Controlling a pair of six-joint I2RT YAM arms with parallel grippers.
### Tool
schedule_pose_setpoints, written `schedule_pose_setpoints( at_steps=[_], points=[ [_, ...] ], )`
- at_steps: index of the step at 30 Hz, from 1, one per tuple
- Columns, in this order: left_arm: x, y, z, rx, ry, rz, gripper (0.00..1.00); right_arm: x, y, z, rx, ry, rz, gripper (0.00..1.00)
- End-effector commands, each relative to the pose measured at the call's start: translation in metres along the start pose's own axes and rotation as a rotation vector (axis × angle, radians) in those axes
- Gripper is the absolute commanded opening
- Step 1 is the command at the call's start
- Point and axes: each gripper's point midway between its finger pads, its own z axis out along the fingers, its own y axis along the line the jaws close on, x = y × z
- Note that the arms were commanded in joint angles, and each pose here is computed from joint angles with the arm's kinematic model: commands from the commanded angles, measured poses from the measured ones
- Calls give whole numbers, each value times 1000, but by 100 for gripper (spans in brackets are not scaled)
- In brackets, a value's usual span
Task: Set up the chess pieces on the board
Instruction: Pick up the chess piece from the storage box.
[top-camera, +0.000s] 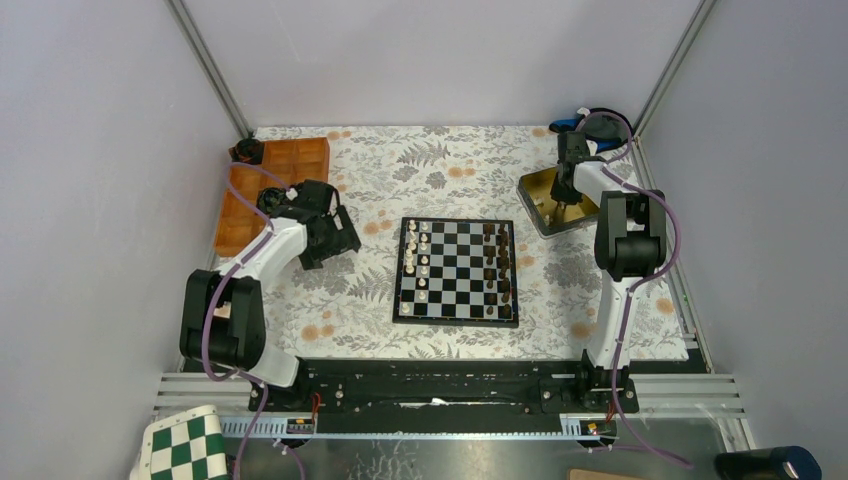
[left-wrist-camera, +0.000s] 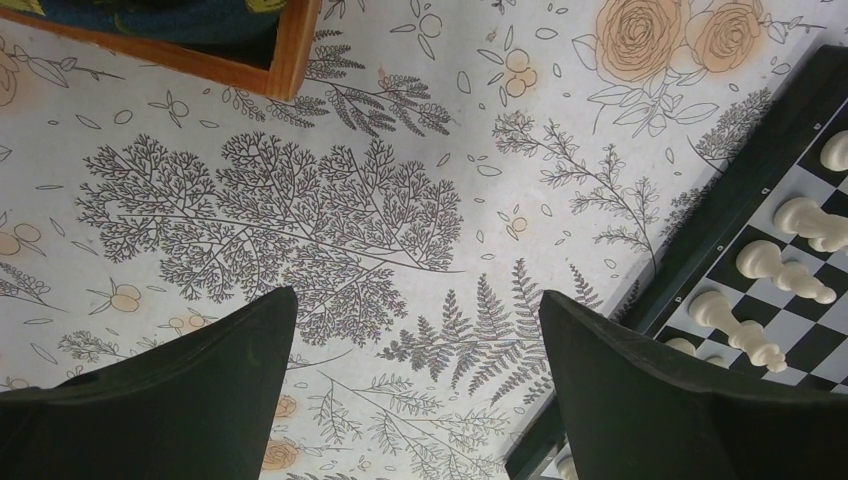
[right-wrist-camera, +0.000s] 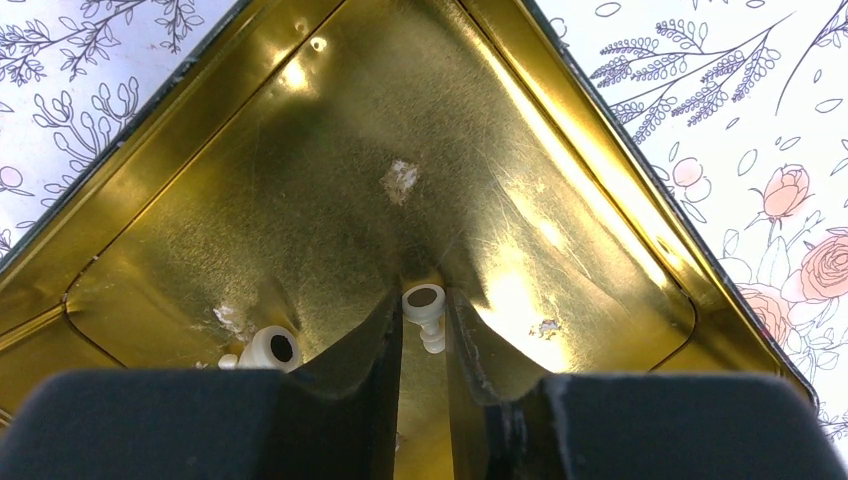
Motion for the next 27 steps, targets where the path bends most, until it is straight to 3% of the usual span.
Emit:
schedule_pose_setpoints(
  at_steps=[1, 14, 21, 27],
  points=[
    [-21, -11, -13, 48, -78, -21, 99, -12, -2, -23, -21, -17, 8, 0],
    [-34, -28, -40, 156, -158, 6, 99, -54, 25, -85, -192, -108, 101, 0],
    [-44, -69, -77, 371, -238, 70, 99, -62, 49, -134, -324, -140, 126, 0],
    [-43, -122, -114, 586, -297, 151, 99, -51, 102, -191, -509, -157, 125, 0]
  ],
)
